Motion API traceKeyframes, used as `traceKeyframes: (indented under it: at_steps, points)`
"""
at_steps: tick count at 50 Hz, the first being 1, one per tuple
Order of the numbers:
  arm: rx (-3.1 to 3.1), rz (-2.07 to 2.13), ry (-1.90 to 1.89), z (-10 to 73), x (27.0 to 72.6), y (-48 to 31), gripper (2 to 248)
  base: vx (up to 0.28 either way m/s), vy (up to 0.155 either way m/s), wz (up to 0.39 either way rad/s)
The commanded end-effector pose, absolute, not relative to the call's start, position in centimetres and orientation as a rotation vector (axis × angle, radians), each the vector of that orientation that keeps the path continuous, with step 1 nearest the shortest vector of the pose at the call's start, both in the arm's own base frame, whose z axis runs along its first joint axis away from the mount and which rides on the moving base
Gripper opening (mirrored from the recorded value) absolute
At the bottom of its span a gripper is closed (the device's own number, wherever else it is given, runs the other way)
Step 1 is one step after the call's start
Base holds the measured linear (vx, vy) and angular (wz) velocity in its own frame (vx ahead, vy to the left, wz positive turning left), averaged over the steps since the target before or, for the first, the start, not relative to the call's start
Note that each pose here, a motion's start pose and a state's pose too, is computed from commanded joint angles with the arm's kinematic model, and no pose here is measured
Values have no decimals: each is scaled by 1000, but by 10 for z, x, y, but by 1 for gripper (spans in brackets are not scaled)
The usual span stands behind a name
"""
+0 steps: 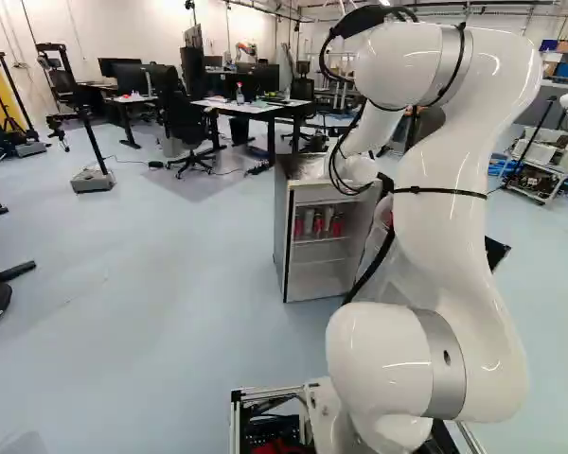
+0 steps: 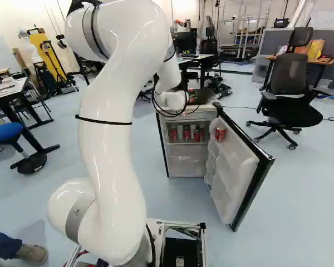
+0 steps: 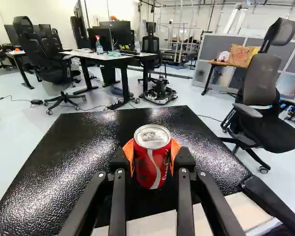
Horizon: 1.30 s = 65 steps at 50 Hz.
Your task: Grab a drink from the fridge
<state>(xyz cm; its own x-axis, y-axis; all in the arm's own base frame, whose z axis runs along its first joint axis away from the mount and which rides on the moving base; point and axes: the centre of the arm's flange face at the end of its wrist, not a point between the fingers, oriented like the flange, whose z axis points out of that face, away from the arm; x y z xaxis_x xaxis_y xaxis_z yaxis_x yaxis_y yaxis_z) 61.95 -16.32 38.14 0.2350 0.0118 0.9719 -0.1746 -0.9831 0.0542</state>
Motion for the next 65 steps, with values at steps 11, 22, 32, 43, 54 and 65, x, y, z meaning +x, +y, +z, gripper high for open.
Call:
traceKeyframes:
  at_steps: [11,22,32,43,54,65]
  points:
    - [2346,1848,-156,381,620,-163,94,0,0,0]
    - [2346,1848,-156,381,620,-163,100,0,0,0]
    - [2346,1848,-156,381,620,-163,166,0,0,0]
    - [2346,1848,-156,381,619,-163,240,0,0,0]
    - [2354,1838,-158,383,608,-160,247,0,0,0]
    - [2369,1821,-162,386,586,-155,247,0,0,0]
